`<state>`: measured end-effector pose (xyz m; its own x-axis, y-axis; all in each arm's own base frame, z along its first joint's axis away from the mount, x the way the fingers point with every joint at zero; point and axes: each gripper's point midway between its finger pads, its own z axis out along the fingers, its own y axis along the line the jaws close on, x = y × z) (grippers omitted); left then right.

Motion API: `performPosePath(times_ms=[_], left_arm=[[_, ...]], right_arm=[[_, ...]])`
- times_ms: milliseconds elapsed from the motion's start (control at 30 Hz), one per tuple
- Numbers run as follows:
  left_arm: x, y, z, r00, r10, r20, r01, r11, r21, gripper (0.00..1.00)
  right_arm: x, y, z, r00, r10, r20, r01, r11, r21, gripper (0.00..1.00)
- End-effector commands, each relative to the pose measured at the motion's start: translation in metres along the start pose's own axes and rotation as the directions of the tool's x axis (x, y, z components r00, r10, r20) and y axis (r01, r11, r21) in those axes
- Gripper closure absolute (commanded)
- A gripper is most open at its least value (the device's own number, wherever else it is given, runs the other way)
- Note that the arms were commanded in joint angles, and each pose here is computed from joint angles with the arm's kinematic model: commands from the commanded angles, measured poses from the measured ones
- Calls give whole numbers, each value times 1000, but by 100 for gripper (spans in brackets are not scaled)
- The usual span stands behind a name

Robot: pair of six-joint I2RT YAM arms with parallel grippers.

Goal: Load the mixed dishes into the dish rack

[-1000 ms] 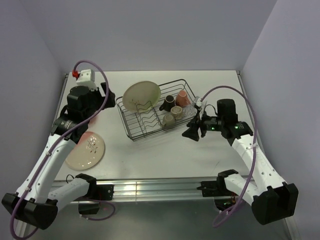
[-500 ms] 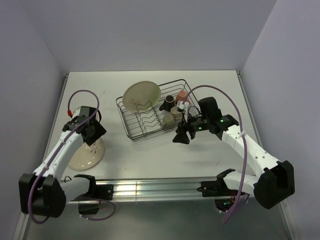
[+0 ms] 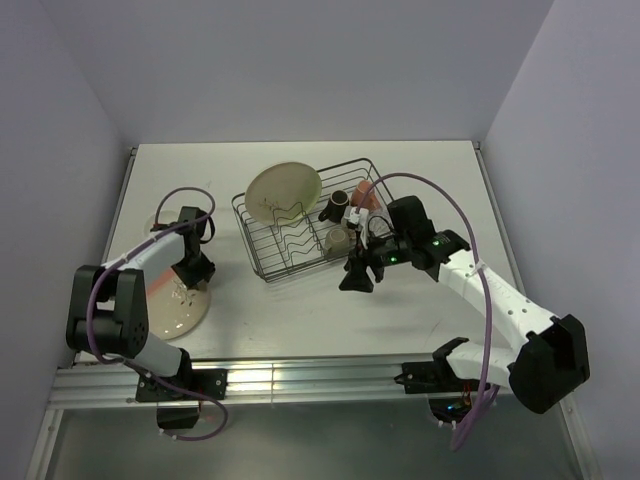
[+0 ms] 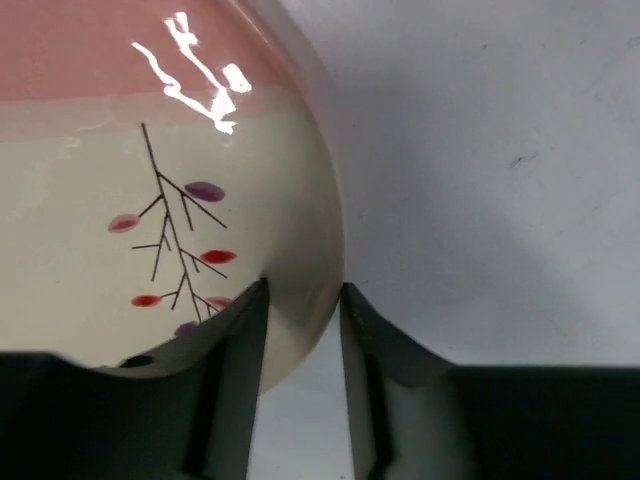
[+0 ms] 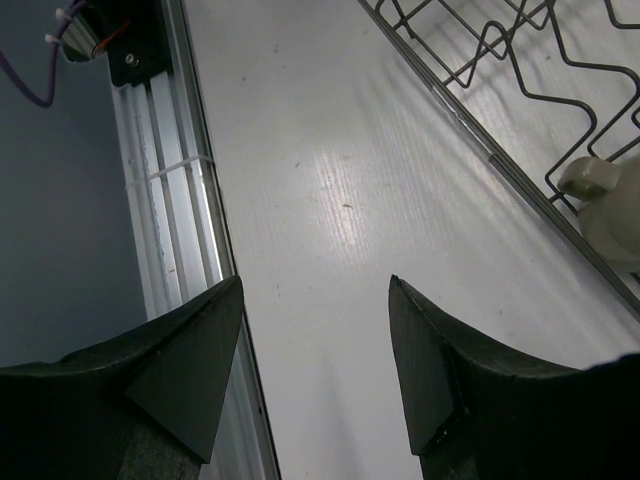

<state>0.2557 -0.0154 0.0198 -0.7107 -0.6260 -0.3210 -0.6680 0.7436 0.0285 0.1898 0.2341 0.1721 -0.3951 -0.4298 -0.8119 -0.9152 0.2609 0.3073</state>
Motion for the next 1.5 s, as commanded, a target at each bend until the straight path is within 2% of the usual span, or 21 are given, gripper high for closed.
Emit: performPosePath(times_ms=[0, 100, 267, 433, 567, 600, 700, 767, 800, 900, 1167, 1300, 1467], left_arm=[[-8, 0, 6, 1000, 10, 28, -9, 1000, -26, 65], [-6, 3, 11, 1000, 26, 12, -25, 998, -49, 75], [0, 4, 15, 999, 47, -14, -48, 998, -51, 84], [0, -6, 5, 999, 46, -14, -46, 999, 18, 100], [-7, -21, -18, 1000, 10, 1, -10, 993, 122, 100], [-8, -23, -23, 1000, 1, 4, -1, 990, 139, 100], [-14, -30, -43, 999, -33, 20, 29, 979, 201, 100], [-18, -32, -56, 998, -54, 33, 45, 970, 237, 100], [-18, -34, -61, 998, -61, 30, 51, 966, 253, 100], [-21, -37, -75, 996, -84, 34, 70, 953, 296, 100], [-26, -38, -91, 993, -109, 37, 89, 931, 354, 100], [-29, -35, -96, 991, -126, 35, 104, 924, 369, 100], [-32, -32, -104, 988, -150, 37, 124, 911, 392, 100]], right_arm=[[-16, 3, 4, 998, -48, 29, 48, 999, -21, 33], [-17, 10, 8, 998, -62, 17, 63, 997, -50, 33], [-20, 22, 16, 994, -109, 2, 108, 989, -96, 33], [-27, 42, 29, 991, -132, -5, 129, 976, -176, 34], [-36, 60, 51, 995, -98, -9, 93, 967, -238, 35], [-47, 63, 57, 994, -106, 25, 108, 964, -245, 36], [-68, 69, 81, 999, 3, 38, 7, 969, -248, 37], [-70, 65, 106, 990, 142, -12, -141, 967, -214, 38], [-87, 68, 111, 982, 189, 5, -184, 959, -216, 38], [-103, 66, 137, 962, 273, 10, -268, 950, -160, 39], [-122, 67, 191, 921, 380, 92, -377, 925, -49, 35], [-136, 71, 215, 909, 396, 131, -391, 918, -60, 33], [-124, 80, 255, 897, 433, 90, -428, 901, -65, 34]])
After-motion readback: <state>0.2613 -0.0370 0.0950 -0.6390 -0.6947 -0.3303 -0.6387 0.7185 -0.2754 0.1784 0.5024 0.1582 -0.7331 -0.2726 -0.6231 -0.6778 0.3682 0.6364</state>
